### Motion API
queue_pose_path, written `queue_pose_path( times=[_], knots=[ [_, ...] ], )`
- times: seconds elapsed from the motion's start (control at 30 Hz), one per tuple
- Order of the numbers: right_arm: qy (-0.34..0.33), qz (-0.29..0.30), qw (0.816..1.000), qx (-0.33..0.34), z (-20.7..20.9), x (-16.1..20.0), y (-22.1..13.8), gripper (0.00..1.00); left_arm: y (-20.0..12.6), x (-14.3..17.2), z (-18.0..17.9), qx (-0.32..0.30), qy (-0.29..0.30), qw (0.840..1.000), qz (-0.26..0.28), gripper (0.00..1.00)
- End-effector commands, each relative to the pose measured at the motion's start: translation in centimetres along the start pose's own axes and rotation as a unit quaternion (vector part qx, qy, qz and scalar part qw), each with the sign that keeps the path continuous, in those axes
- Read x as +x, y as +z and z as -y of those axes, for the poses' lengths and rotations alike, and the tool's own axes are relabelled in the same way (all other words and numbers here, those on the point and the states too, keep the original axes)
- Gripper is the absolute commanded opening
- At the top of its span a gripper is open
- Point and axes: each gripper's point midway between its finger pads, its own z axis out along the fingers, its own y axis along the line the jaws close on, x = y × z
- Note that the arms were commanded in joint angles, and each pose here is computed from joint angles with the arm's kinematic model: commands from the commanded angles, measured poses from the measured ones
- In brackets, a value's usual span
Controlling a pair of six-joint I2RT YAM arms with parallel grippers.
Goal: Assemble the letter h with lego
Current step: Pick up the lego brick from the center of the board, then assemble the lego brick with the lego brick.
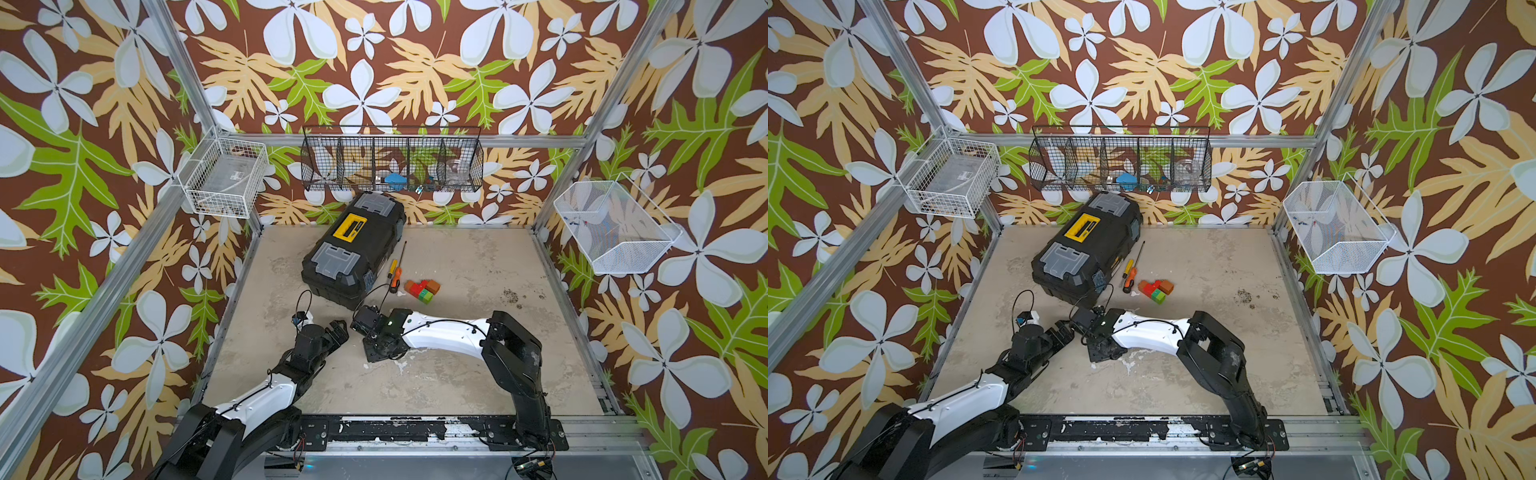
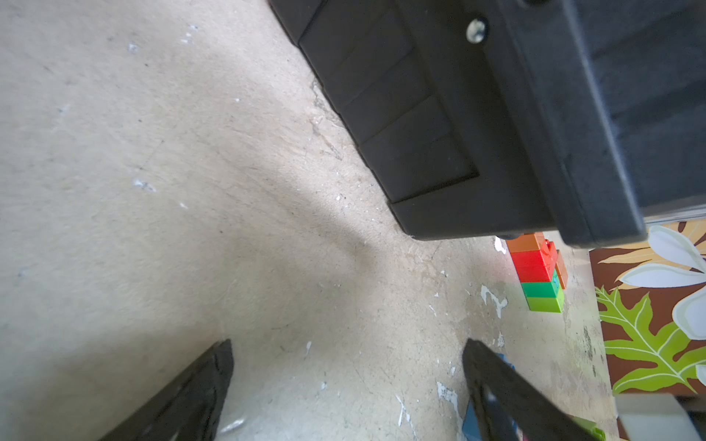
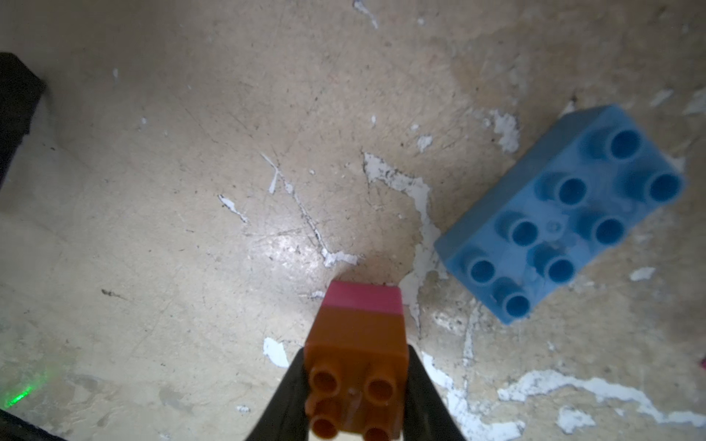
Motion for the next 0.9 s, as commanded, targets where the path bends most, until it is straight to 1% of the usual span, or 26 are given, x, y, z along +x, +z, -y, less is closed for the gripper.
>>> queue_pose_path(
  times=[0.0, 0.13, 0.23, 0.3, 0.33, 0.4, 0.47, 0.57, 0.63, 0.73, 0.8, 0.87],
  knots=[
    [-0.034, -0.017, 0.996, 0.082, 5.4, 2.2, -3.1, 0.11, 0.0, 0.1, -0.4, -0.008, 0.013, 1.0, -0.003, 0.98],
    [-0.067, 0.06, 0.996, 0.018, 6.0, 1.5, -6.4, 0.14, -0.1, -0.1, 1.0, 0.024, 0.025, 0.999, 0.0, 0.97],
    [-0.117, 0.109, 0.986, -0.034, 5.2, 0.4, -8.2, 0.14, -0.1, 0.1, 1.7, 0.038, 0.035, 0.999, -0.004, 0.97],
    [-0.185, 0.142, 0.97, -0.072, 4.1, -0.5, -9.2, 0.13, -0.2, 0.0, 1.8, 0.042, 0.04, 0.998, -0.001, 0.97],
    [-0.22, 0.158, 0.959, -0.08, 3.8, -1.1, -9.5, 0.13, -0.3, -0.1, 1.8, 0.044, 0.039, 0.998, 0.002, 0.97],
    [-0.273, 0.183, 0.942, -0.073, 3.5, -2.4, -10.0, 0.12, -0.5, -0.3, 1.9, 0.047, 0.039, 0.998, 0.01, 0.97],
    [-0.32, 0.195, 0.925, -0.067, 2.9, -3.5, -10.1, 0.13, -0.7, -0.6, 1.4, 0.039, 0.038, 0.998, 0.022, 0.97],
    [-0.369, 0.166, 0.91, -0.086, 2.2, -3.4, -8.7, 0.15, -1.0, -1.0, 0.9, 0.033, 0.036, 0.998, 0.038, 0.97],
    [-0.394, 0.135, 0.906, -0.075, 2.6, -3.1, -7.1, 0.16, -1.2, -1.0, 1.2, 0.047, 0.033, 0.998, 0.041, 0.96],
    [-0.419, 0.087, 0.903, -0.042, 3.6, -2.8, -4.7, 0.16, -1.2, -1.0, 1.2, 0.047, 0.034, 0.997, 0.041, 0.96],
    [-0.424, 0.062, 0.903, -0.023, 4.2, -2.9, -3.7, 0.16, -1.2, -0.9, 1.1, 0.046, 0.033, 0.998, 0.04, 0.96],
    [-0.428, 0.043, 0.903, -0.022, 4.4, -2.9, -3.1, 0.16, -1.1, -0.7, 1.2, 0.051, 0.032, 0.998, 0.035, 0.96]
  ],
)
